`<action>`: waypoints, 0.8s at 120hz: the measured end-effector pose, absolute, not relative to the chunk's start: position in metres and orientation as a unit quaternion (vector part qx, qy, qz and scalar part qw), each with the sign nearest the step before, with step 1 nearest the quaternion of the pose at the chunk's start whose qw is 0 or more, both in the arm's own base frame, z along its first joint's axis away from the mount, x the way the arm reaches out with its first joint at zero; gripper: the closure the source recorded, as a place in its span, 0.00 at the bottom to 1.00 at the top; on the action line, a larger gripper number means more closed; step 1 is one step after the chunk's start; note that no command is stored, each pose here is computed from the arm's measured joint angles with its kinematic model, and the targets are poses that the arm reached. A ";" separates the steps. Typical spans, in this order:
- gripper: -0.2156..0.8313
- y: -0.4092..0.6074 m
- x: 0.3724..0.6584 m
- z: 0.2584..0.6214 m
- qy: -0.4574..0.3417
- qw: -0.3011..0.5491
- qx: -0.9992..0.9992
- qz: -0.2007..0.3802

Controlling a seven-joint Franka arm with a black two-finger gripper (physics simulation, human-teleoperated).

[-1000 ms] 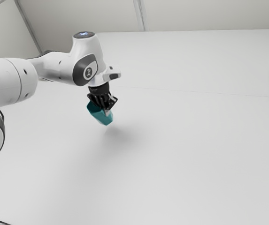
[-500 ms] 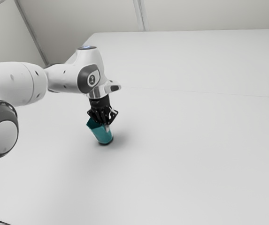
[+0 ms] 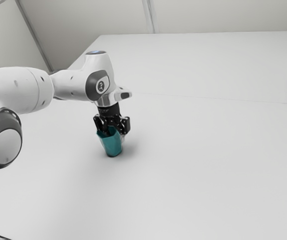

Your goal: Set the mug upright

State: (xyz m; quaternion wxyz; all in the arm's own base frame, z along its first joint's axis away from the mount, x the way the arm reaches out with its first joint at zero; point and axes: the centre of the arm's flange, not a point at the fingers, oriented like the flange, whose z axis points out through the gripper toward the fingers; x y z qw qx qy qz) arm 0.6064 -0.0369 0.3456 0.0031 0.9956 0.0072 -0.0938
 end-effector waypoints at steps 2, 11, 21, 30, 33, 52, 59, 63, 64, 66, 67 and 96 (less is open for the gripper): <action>0.44 -0.037 0.607 0.347 0.007 0.003 0.996 -0.092; 0.37 -0.039 0.607 0.353 0.004 0.003 0.996 -0.087; 0.32 -0.040 0.607 0.362 0.003 0.003 0.997 -0.081; 0.28 -0.042 0.605 0.379 -0.002 0.004 0.998 -0.068; 0.27 -0.043 0.604 0.387 -0.005 0.002 0.998 -0.062; 0.24 -0.035 0.602 0.436 -0.017 -0.017 0.999 -0.022; 0.23 -0.029 0.604 0.458 -0.020 -0.028 0.999 -0.003; 0.23 -0.026 0.605 0.473 -0.023 -0.035 0.999 0.008; 0.23 -0.026 0.606 0.476 -0.023 -0.036 0.999 0.010; 0.22 -0.025 0.606 0.483 -0.024 -0.039 0.999 0.015; 0.22 -0.025 0.607 0.487 -0.025 -0.040 0.999 0.017; 0.21 -0.011 0.591 0.574 -0.023 -0.051 0.997 0.045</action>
